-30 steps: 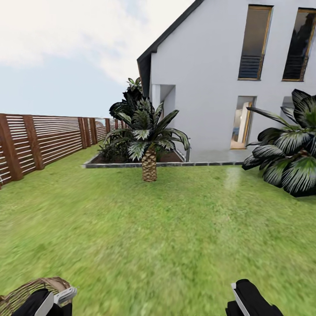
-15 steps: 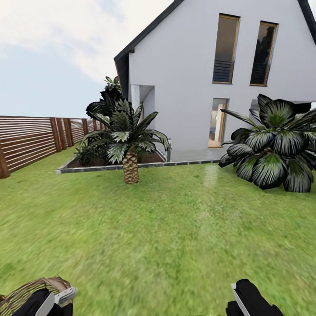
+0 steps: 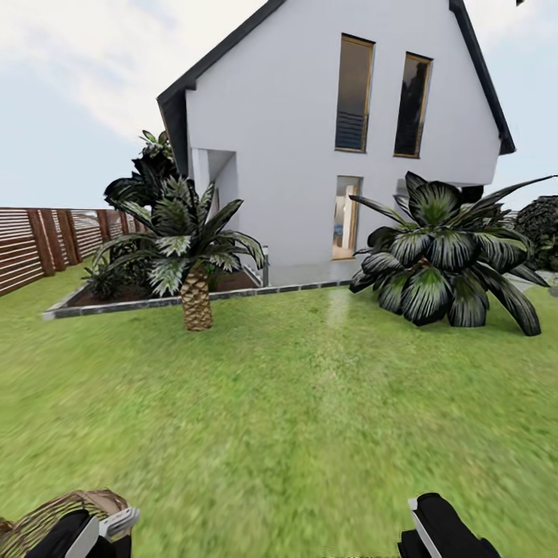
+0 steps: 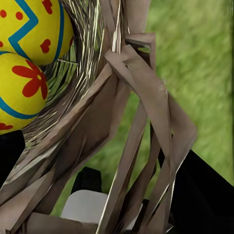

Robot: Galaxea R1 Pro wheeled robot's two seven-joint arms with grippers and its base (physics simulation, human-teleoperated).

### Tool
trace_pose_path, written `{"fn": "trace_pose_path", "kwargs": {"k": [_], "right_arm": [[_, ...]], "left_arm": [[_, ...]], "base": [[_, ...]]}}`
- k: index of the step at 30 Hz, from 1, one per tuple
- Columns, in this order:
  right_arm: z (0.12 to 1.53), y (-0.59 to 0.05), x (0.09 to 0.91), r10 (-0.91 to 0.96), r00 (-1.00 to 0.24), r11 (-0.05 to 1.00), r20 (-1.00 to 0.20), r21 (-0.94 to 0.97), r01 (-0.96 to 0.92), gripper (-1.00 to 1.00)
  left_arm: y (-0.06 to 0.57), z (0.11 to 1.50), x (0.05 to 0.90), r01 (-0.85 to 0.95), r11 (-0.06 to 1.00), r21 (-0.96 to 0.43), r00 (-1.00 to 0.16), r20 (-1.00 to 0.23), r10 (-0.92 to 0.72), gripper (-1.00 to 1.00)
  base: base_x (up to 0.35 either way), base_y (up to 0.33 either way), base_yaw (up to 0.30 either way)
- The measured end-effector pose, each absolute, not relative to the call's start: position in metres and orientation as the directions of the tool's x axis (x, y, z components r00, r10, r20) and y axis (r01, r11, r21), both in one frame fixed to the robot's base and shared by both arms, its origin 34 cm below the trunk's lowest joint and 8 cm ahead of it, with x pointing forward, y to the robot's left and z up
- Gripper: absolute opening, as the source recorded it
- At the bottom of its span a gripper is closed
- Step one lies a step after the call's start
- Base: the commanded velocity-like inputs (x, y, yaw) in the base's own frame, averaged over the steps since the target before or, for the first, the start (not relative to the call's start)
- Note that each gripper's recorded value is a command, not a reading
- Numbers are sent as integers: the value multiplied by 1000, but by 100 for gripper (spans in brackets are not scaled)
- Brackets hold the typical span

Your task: Take the three Easter eggs out of the wicker basket on the lawn in the garden, then place them on the lawn next to a single tree (choose any tree) so that all three eggs are next to the same tree and none are left in the basket.

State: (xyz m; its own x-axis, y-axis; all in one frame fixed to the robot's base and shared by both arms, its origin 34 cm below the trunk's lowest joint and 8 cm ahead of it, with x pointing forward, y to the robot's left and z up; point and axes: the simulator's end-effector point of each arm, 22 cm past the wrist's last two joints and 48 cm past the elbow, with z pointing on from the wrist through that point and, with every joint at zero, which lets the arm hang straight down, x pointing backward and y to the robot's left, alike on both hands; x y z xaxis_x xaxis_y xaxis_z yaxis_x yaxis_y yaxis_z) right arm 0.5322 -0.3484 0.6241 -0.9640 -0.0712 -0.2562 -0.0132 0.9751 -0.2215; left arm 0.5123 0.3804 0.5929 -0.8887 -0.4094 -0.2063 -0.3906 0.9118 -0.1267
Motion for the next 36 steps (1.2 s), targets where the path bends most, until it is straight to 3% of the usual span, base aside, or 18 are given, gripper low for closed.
{"fn": "trace_pose_path", "kwargs": {"k": [36], "right_arm": [[636, -348, 533, -71, -964, 975, -257, -221, -13, 100]], "left_arm": [[378, 605, 513, -390, 912, -130, -889, -205, -410, -100]], "base": [[0, 0, -300]]}}
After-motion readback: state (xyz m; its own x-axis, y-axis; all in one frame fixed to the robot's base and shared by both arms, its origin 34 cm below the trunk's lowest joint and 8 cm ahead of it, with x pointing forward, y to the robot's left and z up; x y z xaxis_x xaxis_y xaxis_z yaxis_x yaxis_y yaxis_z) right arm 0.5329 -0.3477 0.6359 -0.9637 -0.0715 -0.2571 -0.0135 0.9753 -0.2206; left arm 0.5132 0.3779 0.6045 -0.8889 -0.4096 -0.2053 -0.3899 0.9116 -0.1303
